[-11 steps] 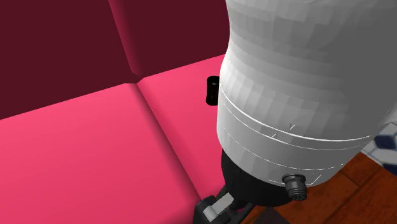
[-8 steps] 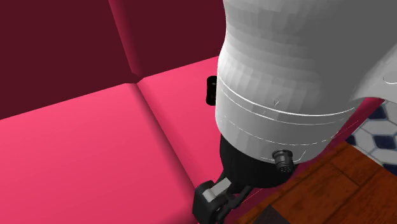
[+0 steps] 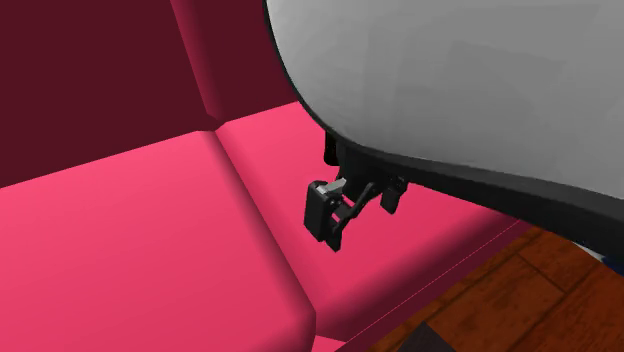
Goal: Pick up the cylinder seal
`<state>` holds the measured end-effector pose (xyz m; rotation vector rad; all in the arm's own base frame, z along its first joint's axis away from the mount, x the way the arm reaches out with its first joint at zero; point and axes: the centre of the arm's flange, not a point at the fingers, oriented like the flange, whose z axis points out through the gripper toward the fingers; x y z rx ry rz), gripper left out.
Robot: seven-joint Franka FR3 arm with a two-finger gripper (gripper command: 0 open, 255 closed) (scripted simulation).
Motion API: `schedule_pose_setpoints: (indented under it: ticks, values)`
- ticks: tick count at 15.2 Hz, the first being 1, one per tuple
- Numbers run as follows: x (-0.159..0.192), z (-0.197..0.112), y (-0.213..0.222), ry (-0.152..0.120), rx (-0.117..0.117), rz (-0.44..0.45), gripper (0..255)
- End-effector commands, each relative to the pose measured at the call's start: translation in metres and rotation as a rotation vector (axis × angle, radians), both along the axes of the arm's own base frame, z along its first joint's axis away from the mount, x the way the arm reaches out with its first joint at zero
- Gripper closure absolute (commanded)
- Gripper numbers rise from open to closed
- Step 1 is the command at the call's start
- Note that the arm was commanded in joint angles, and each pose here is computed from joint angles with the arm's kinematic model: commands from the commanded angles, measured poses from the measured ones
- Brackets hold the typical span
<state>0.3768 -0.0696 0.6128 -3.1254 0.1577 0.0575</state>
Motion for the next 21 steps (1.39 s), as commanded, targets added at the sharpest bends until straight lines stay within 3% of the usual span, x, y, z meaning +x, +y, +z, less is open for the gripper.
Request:
schedule_pose_setpoints:
  ticks: [1, 21]
  values:
    - [0.022, -0.005, -0.015, -0.002, 0.003, -0.005, 0]
    - [0.217, -0.041, -0.194, -0.014, 0.045, -0.054, 0]
